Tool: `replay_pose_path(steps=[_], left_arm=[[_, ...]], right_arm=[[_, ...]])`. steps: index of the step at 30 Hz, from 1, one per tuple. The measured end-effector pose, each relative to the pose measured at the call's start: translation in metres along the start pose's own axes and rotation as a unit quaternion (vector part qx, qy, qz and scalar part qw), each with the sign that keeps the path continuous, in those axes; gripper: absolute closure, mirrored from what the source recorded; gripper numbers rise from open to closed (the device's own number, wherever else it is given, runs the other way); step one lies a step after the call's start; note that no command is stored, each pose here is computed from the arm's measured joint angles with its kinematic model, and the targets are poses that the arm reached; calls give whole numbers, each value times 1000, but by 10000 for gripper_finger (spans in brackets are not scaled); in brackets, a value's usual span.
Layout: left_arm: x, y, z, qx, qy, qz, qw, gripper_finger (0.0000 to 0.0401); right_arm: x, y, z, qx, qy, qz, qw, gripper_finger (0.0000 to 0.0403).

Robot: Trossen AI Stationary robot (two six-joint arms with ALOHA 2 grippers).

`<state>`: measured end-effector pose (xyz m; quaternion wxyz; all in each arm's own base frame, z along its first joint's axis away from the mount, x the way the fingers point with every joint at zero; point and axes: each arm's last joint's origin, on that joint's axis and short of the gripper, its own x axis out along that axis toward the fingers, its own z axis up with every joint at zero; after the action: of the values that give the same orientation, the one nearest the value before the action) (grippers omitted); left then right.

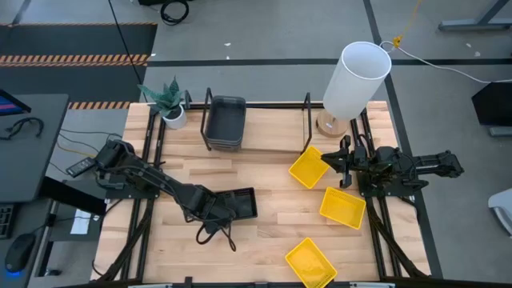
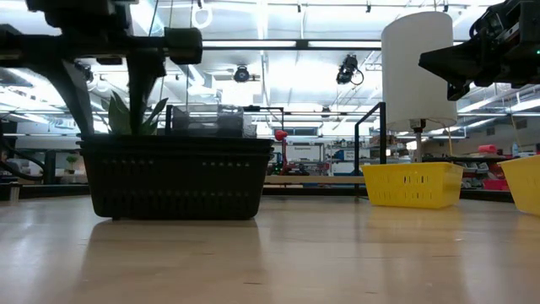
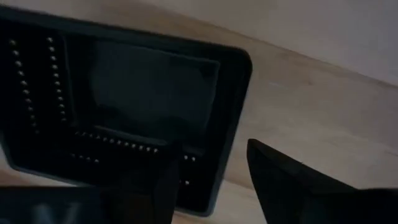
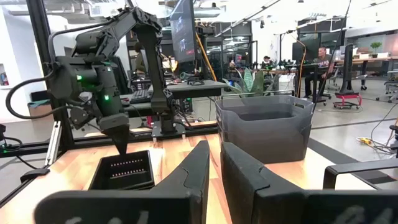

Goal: Stack baskets on shelf by color
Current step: Put the stacked black baskets on the shelf

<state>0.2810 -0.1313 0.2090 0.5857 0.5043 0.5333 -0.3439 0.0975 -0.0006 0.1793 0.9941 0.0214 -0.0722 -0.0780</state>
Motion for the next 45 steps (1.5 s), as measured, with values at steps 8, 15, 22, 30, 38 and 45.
replay_pose_path(steps=[8,15,22,30,38,45], left_arm=[[16,-8,-2,72,12,8,997,218],[36,-13,-7,98,10,23,995,258],[41,-10,-8,52,-9,34,998,305],[40,-6,-1,6,-61,44,997,383],[34,3,9,-121,-112,70,984,382],[1,34,14,-279,-165,96,941,382]], right_arm=[[0,0,0,0,0,0,1000,357],[0,0,0,0,0,0,1000,357],[0,0,0,0,0,0,1000,357],[0,0,0,0,0,0,1000,357],[0,0,0,0,0,0,1000,357],[0,0,0,0,0,0,1000,357]])
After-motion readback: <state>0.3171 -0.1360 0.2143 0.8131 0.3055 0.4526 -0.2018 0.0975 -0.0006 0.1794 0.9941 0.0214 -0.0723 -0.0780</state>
